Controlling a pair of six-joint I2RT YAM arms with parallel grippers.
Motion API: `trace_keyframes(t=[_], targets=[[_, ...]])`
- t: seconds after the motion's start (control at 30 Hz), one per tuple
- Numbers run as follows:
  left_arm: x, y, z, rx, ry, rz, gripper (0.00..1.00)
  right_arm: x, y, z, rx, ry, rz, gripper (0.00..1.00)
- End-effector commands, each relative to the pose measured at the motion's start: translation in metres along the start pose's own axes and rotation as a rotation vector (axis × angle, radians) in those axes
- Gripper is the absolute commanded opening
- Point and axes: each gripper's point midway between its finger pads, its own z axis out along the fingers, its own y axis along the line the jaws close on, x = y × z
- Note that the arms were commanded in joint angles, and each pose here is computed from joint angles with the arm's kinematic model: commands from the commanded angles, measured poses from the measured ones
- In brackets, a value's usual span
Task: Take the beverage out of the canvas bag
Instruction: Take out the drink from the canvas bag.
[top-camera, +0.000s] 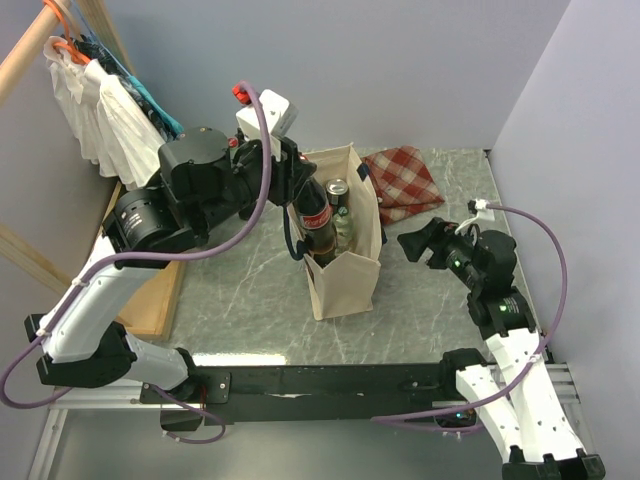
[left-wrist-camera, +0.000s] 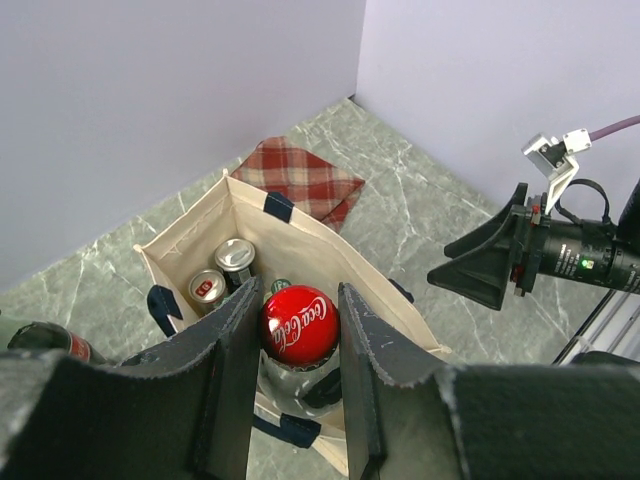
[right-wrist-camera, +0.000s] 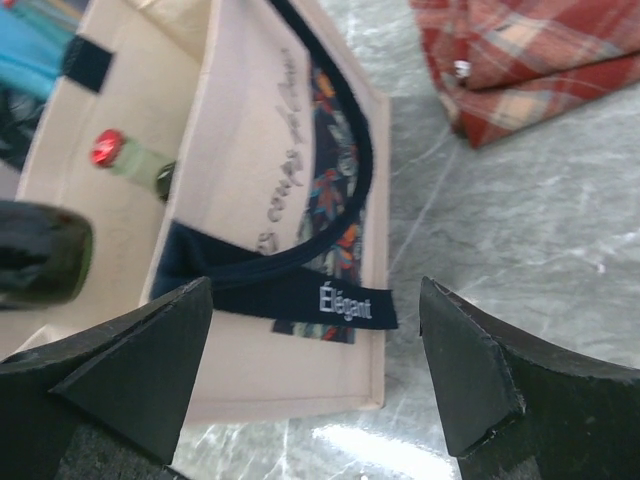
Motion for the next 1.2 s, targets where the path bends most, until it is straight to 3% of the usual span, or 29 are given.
trace_keyframes(t=[0.0,0.53,0.93,1.17], targets=[[-0.116,0.011,-0.059,0.006,-0.421,-0.108,0.01,-0.025,0.035,-0.014,-0.136,-0.060,-0.057,0.90],[-0.126,0.007,-0.056,0.022,-0.434,-0.101,0.01,-0.013,0.076,-0.023,-0.393,0.014,-0.060,0.89],[-0.140,0.005,-0.059,0.033,-0.470,-0.103,0.01,0.004,0.077,-0.007,-0.419,0.103,-0.038,0.83],[-0.146,0.010,-0.065,0.014,-0.488,-0.099,0.01,0.015,0.074,0.006,-0.406,0.148,-0.029,0.74]])
